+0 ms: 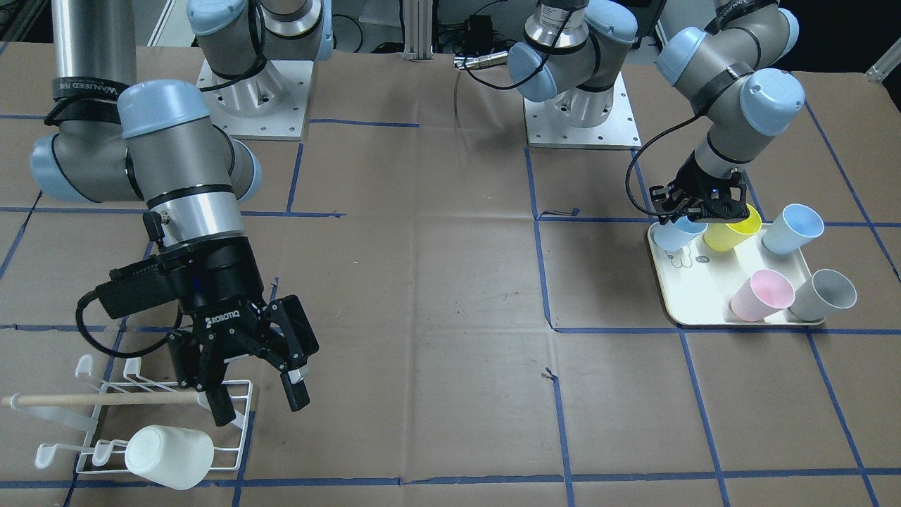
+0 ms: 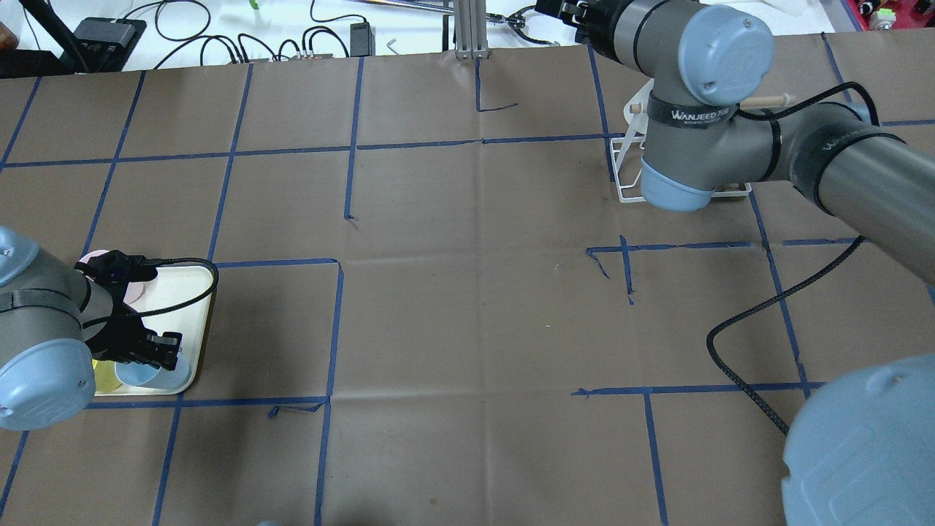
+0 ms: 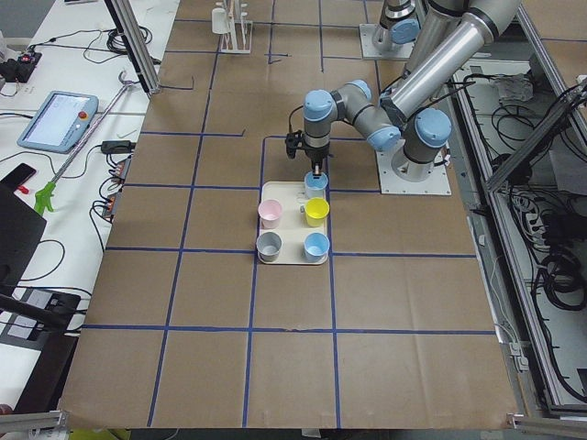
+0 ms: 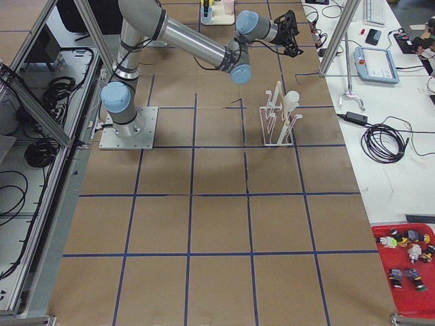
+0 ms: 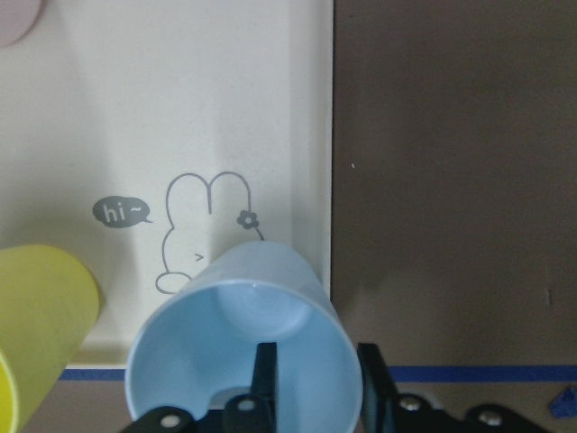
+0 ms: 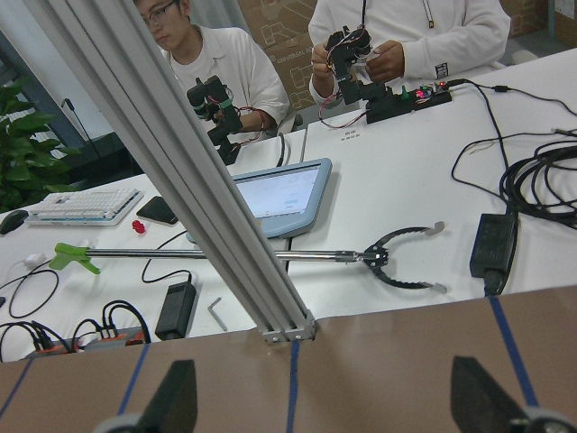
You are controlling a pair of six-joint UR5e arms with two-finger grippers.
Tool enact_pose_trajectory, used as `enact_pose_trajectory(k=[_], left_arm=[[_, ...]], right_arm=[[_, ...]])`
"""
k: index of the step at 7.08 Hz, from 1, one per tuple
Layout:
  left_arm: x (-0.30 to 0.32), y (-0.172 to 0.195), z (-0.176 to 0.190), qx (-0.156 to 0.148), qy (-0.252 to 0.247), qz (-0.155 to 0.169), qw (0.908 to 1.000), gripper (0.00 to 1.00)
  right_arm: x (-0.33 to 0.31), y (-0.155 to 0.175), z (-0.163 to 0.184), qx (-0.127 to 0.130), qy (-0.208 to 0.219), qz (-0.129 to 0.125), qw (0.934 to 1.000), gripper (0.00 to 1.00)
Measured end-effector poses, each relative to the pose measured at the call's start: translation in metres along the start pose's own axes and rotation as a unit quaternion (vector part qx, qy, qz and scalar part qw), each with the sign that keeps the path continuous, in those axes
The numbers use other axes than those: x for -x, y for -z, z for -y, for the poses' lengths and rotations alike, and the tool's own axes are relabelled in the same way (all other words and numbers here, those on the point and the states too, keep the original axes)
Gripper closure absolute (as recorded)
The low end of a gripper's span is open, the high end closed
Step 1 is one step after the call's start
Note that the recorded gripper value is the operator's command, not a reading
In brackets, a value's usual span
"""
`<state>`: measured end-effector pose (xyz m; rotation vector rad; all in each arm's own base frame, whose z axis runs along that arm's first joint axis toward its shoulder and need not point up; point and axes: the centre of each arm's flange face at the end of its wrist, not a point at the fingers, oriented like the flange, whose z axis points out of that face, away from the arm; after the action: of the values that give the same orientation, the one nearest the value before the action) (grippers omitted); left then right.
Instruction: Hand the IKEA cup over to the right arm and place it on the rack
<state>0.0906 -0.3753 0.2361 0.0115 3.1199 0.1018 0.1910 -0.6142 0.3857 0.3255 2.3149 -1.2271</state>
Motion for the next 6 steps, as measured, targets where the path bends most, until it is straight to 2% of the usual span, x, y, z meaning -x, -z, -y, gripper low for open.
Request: enact_pose_trajectory(k=[1, 2, 3, 4, 6], left_arm=[[0.001, 0.003, 0.001, -0.003, -0.001, 0.003, 1.0000, 1.00], [0.004, 0.012, 0.003, -0.010, 0.000, 0.011, 0.9999, 1.00], [0.007, 0.028, 0.010, -0.022, -0.001, 0.020, 0.9995, 1.00], [0.012, 0.049, 0.022, -0.035, -0.003, 0.026, 0.9990, 1.00], [0.023, 0.120, 0.057, -0.048, -0.018, 0.030, 0.9982, 1.00]], right_arm=[[0.005, 0.009, -0.012, 0.003, -0.083, 0.007, 0.9965, 0.00], [0.005, 0.017, -0.025, 0.004, -0.157, 0.016, 0.9875, 0.00], [0.001, 0.025, -0.042, 0.000, -0.227, 0.031, 0.9733, 0.00], [-0.007, 0.034, -0.063, -0.007, -0.278, 0.045, 0.9594, 0.00], [-0.017, 0.047, -0.094, -0.008, -0.339, 0.068, 0.9383, 0.00]])
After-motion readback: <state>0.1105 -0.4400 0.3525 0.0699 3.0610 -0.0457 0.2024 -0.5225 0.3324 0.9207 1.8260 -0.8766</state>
